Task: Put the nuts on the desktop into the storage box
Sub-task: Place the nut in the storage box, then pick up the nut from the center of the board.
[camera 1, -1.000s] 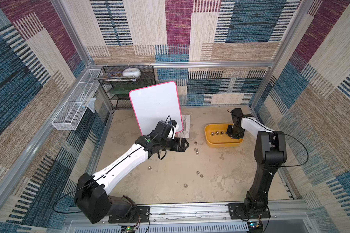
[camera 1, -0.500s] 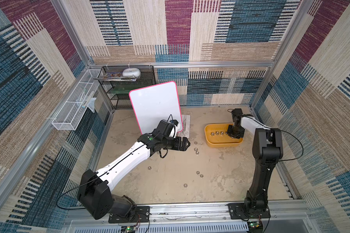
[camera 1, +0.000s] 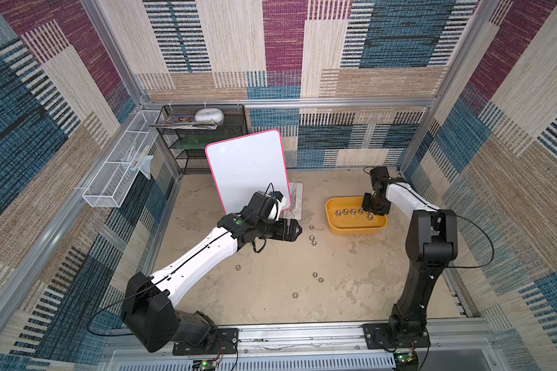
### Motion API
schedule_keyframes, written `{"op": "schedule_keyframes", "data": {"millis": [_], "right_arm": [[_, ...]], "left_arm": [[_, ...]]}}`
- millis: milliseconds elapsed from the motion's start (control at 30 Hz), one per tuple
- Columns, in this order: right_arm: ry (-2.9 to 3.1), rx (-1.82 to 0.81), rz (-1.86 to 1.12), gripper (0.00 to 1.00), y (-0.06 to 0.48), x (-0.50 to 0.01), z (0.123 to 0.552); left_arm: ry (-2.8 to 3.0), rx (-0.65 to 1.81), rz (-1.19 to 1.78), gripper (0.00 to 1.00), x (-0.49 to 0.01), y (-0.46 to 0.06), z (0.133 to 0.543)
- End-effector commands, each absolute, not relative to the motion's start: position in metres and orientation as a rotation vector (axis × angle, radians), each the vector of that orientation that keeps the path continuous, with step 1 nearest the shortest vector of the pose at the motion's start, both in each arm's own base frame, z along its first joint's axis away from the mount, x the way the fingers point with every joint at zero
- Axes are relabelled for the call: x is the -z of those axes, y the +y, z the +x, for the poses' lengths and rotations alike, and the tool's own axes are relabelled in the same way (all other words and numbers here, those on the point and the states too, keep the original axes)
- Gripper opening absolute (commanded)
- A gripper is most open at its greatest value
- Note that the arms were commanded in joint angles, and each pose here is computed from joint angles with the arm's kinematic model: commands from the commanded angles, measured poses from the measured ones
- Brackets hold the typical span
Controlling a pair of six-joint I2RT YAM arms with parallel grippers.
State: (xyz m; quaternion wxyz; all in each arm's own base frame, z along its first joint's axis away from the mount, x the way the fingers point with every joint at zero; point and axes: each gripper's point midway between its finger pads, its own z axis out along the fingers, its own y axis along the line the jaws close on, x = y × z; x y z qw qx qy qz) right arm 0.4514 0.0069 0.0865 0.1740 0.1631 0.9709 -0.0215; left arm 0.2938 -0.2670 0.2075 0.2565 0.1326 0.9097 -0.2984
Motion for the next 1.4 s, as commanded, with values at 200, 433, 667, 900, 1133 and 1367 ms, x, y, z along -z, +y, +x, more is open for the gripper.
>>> {"op": "schedule_keyframes", "data": {"millis": [200, 433, 667, 900, 1133, 1367], "right_arm": [[2.759, -0.023, 0.294, 0.42, 0.086, -0.117, 0.437], [2.773, -0.119, 0.091, 0.42, 0.169, -0.123, 0.430], [2.810, -0.149, -0.038, 0.41, 0.218, -0.108, 0.418], [2.847, -0.158, -0.115, 0.41, 0.242, -0.090, 0.408], [2.892, -0.140, -0.139, 0.41, 0.249, -0.065, 0.400], [2.924, -0.098, -0.147, 0.41, 0.248, -0.044, 0.398]], "left_arm": [[2.446, 0.724, 0.264, 1.00, -0.210, -0.242, 0.288], [2.441, 0.662, 0.200, 1.00, -0.208, -0.219, 0.274], [2.442, 0.623, 0.139, 1.00, -0.207, -0.196, 0.258], [2.449, 0.593, 0.070, 1.00, -0.204, -0.179, 0.248], [2.457, 0.597, 0.028, 1.00, -0.202, -0.172, 0.244], [2.453, 0.603, 0.019, 1.00, -0.203, -0.170, 0.241]]}}
